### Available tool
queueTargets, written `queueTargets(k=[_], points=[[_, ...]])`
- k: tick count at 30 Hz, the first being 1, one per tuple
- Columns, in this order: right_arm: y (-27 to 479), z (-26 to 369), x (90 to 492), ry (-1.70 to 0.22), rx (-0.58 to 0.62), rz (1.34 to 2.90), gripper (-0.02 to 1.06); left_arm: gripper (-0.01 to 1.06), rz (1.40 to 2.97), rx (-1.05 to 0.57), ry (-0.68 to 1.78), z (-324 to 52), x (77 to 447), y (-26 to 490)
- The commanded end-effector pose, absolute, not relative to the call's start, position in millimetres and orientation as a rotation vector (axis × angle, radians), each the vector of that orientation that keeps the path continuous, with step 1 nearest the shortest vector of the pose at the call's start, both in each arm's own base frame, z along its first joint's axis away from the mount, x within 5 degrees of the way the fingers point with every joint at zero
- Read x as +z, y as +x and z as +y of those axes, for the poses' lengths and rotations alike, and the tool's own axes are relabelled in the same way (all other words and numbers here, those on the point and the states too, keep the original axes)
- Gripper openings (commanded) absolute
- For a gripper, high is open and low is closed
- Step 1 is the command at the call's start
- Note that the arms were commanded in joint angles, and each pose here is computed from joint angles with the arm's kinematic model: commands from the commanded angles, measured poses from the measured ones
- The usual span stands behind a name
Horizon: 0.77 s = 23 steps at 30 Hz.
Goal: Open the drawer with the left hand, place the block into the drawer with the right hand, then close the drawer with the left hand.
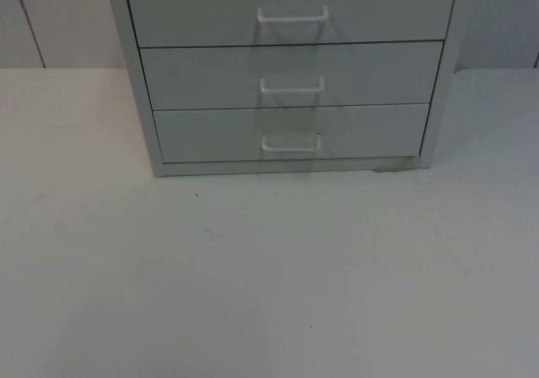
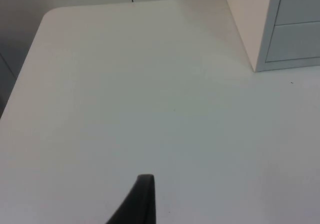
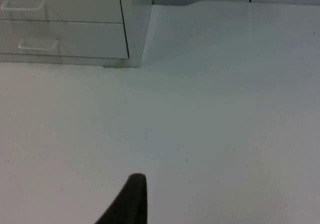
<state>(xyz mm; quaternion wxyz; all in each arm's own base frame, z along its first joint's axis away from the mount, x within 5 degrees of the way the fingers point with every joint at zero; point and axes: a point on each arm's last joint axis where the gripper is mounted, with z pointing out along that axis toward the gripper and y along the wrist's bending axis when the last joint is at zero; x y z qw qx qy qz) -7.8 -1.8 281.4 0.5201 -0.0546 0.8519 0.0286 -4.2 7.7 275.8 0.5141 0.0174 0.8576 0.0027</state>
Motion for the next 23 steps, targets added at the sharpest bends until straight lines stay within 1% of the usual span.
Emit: queueTargets(k=[1, 8, 15, 23], points=[[-7.4, -2.0, 280.4, -0.127, 0.062, 2.042, 1.05, 1.05, 2.061, 0.010, 0.033, 8.0, 274.8, -4.3], [-7.5, -1.6, 280.4, -0.064, 0.023, 2.045, 1.05, 1.05, 2.061, 0.010, 0.033, 8.0, 274.8, -4.3], [-7.5, -1.5, 280.4, -0.054, 0.017, 2.045, 1.05, 1.05, 2.061, 0.015, 0.027, 8.0, 274.8, -4.4], [-7.5, -1.5, 280.4, -0.054, 0.017, 2.045, 1.05, 1.05, 2.060, 0.104, -0.122, 7.3, 274.8, -5.5]])
